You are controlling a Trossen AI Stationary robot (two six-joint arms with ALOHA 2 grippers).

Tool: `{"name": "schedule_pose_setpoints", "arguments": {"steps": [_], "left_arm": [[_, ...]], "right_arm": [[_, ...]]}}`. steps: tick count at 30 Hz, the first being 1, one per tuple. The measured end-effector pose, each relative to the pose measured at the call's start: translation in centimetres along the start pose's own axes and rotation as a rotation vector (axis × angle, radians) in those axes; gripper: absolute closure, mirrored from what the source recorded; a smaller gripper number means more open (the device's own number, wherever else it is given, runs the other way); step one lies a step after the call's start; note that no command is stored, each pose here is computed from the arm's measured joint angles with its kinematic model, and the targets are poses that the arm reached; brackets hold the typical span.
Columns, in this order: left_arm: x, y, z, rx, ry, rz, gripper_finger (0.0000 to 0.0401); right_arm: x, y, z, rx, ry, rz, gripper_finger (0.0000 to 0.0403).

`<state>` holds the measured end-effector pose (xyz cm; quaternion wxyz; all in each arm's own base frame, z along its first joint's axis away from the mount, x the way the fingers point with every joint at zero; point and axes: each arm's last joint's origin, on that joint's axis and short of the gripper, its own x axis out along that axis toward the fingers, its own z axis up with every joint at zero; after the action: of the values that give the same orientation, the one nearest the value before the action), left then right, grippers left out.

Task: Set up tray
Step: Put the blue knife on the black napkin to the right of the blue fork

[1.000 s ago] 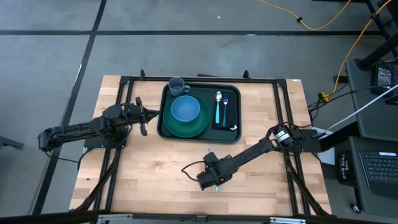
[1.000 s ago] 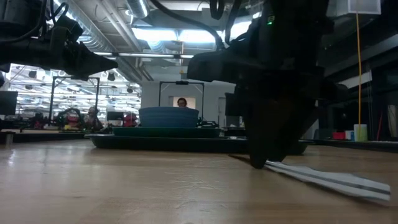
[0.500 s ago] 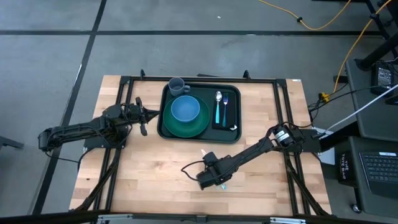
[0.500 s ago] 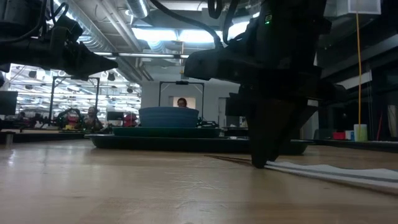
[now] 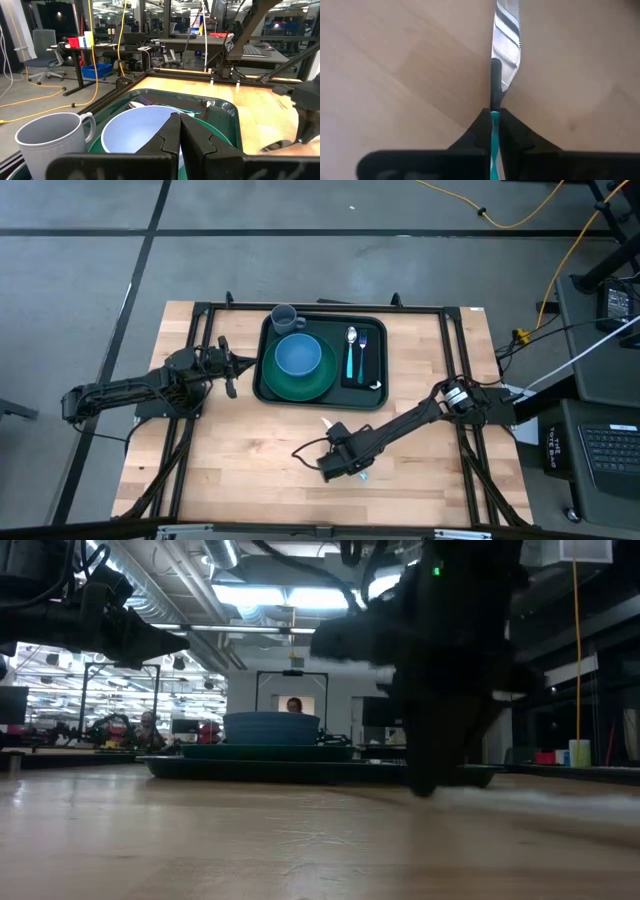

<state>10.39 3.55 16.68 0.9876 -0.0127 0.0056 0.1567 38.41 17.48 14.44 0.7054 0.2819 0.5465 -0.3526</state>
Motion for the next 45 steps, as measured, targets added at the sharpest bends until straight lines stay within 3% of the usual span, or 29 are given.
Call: {"name": "schedule_pose_setpoints", "arguments": {"steps": [13,18,25,31,38,45], "left_arm": [[0.0,0.0,0.0,0.000,0.000,0.000,0.0397],[0.0,0.0,0.0,0.000,0.000,0.000,0.0397],[0.0,0.0,0.0,0.000,0.000,0.000,0.0397],[0.0,0.0,0.0,0.000,-0.001,0.000,0.0397],[0.0,0.0,0.0,0.000,-0.001,0.000,0.0397],[0.0,0.0,0.0,0.000,0.000,0.000,0.0397]], "right_arm": [[-7.0,-1.7,1.6,-0.294,-0.076,0.110,0.0385],[-8.4,-2.1,1.9,-0.368,-0.182,0.101,0.0386],[-6.6,-2.7,0.3,-0.410,-0.260,0.081,0.0385],[-4.7,-3.5,-0.4,-0.413,-0.346,0.138,0.0385],[-4.3,-6.6,-0.7,-0.418,-0.515,0.139,0.0386],[-3.5,-11.5,-1.5,-0.428,-0.614,0.196,0.0386]]}}
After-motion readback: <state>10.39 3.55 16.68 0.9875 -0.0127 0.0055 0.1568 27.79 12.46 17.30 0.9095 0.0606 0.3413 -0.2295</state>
